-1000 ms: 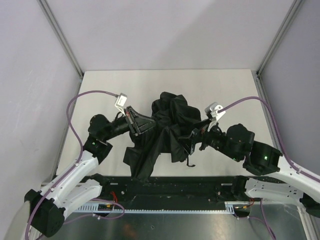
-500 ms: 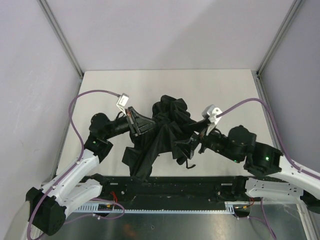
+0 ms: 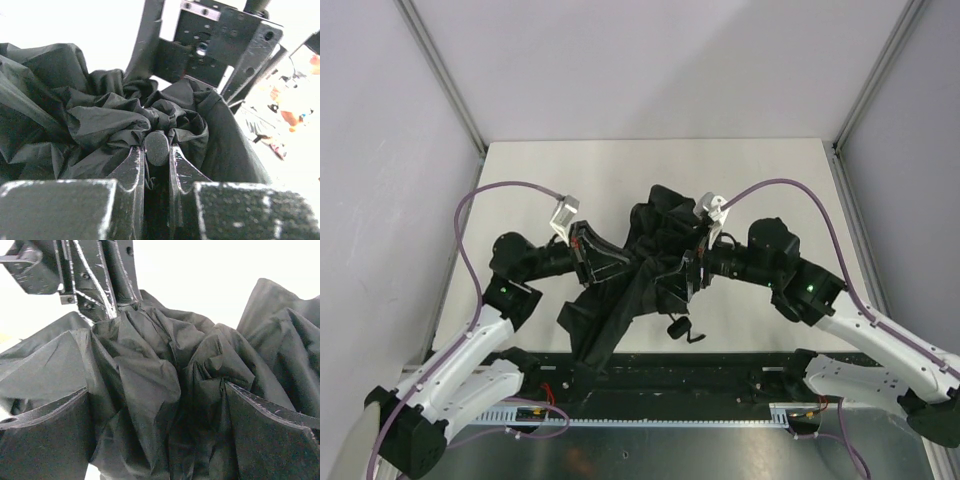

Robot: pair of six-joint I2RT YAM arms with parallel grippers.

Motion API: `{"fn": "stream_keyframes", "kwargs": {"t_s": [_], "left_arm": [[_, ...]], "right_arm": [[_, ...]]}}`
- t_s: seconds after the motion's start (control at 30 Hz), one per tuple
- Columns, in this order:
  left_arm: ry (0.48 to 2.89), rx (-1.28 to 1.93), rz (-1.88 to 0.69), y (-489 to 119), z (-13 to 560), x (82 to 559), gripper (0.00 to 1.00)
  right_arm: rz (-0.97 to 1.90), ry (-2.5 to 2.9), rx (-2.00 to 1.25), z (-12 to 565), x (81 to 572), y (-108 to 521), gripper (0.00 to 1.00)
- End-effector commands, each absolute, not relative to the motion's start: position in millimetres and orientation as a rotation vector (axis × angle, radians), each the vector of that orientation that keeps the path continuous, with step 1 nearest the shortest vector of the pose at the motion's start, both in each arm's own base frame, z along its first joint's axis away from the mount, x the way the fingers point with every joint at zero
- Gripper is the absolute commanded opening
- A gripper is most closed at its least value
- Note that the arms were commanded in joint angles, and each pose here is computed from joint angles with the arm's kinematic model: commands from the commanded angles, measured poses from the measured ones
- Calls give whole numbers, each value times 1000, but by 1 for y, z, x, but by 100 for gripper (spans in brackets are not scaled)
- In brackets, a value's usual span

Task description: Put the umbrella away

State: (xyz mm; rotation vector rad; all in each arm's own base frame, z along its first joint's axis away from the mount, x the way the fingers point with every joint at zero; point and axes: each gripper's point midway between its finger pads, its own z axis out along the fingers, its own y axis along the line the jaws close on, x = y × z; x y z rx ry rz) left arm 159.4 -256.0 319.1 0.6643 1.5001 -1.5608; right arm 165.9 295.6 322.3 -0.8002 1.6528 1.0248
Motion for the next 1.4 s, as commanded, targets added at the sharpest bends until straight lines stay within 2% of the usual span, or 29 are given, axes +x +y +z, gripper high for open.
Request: {"fn": "stream_keyframes", "kwargs": {"t_s": [0.0,0.47,0.7,0.8,0.87,0.93,1.03,1.13,1.23,1.3,1.37], "left_arm": [[1200,915,-1540,-255,369,116,0],[931,1041,-1566,-263,408,62,0],[835,1093,-1591,-268,418,44,0],[817,1109,-1588,-270,419,42,0],[808,1119,-1587,-270,419,41,0],[801,1130,-1588,-271,420,40,0],[789,1141,-1584,-272,420,39,0],[789,1142,-1580,-273,419,41,0],[785,1138,-1573,-274,420,42,0],[781,1128,-1561,-274,421,44,0],[786,1095,-1551,-275,425,48,0]], "right_arm": [[1273,1466,-989,343,134,320,99],[1372,1398,-1076,322,137,358,99],[1519,1322,-1187,312,115,371,99],[1581,1283,-1252,308,101,374,95],[1628,1263,-1288,308,92,374,88],[1673,1246,-1319,307,84,373,77],[1714,1243,-1338,305,77,372,51],[1744,1244,-1347,304,71,371,33],[1760,1246,-1358,304,66,368,8],[1763,1242,-1355,305,63,366,2],[1750,1240,-1338,307,64,363,1]]}}
